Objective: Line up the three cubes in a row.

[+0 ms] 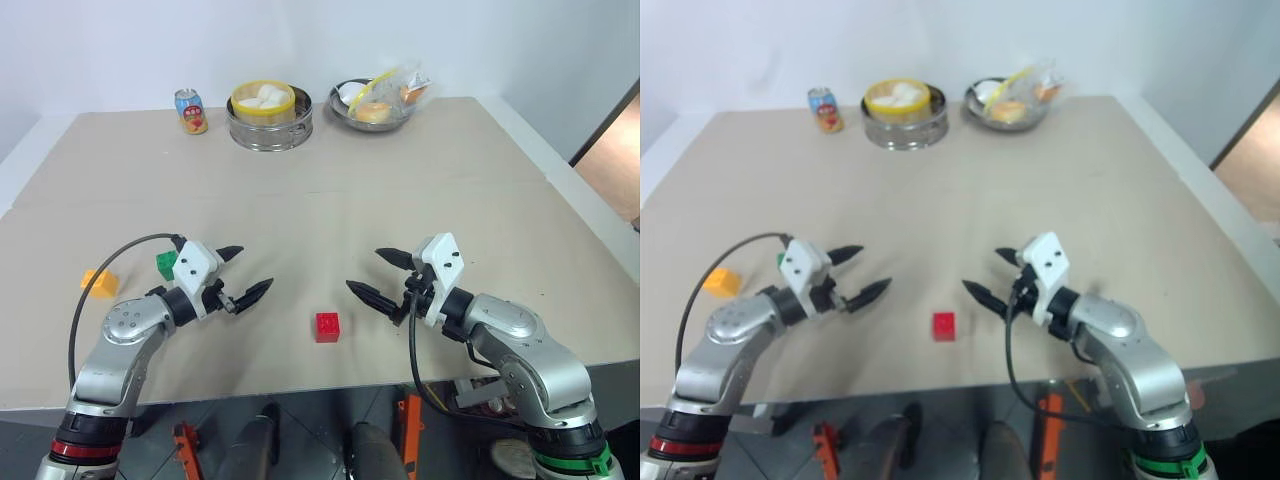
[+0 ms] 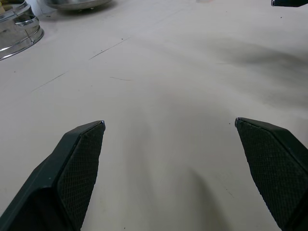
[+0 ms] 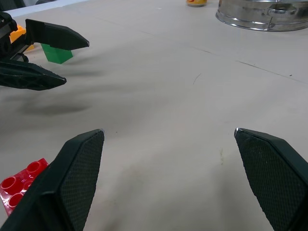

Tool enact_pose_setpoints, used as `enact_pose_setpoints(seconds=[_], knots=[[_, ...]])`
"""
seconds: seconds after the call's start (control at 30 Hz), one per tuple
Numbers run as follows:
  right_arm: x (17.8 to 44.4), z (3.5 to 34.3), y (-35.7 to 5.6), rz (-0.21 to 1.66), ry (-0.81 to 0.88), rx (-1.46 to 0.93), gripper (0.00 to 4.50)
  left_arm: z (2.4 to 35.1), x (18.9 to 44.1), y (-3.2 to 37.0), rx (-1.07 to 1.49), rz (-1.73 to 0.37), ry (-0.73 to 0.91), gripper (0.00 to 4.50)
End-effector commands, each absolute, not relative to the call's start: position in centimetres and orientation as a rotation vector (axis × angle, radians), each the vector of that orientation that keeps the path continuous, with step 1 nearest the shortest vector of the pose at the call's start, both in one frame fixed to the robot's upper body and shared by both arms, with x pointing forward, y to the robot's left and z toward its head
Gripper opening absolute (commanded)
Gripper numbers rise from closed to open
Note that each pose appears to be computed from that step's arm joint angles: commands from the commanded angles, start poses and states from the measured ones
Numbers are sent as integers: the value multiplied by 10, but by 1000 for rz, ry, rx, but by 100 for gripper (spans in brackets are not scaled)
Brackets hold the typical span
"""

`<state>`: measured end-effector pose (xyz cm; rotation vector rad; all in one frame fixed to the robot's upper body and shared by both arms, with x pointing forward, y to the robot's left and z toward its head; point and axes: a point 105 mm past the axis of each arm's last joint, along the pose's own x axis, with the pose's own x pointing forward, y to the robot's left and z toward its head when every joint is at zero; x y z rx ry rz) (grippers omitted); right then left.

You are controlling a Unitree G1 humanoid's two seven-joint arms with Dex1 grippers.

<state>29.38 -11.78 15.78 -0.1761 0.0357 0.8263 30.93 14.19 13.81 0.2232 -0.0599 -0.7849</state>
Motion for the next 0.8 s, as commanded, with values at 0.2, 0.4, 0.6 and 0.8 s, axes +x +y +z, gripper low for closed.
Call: enact_pose_setpoints(seconds=[0.2, 0.4, 0.6, 0.8], knots=[[292, 168, -118, 822, -16, -204, 450, 142, 307, 135, 214, -828, -108, 447], [292, 168, -117, 824, -14, -201, 450, 138, 305, 134, 171, -848, -85, 447], [291, 170, -115, 850, -25, -229, 450, 138, 300, 131, 139, -883, -75, 447], [280, 179, -100, 992, -41, -241, 450, 147, 287, 129, 117, -984, -105, 447]])
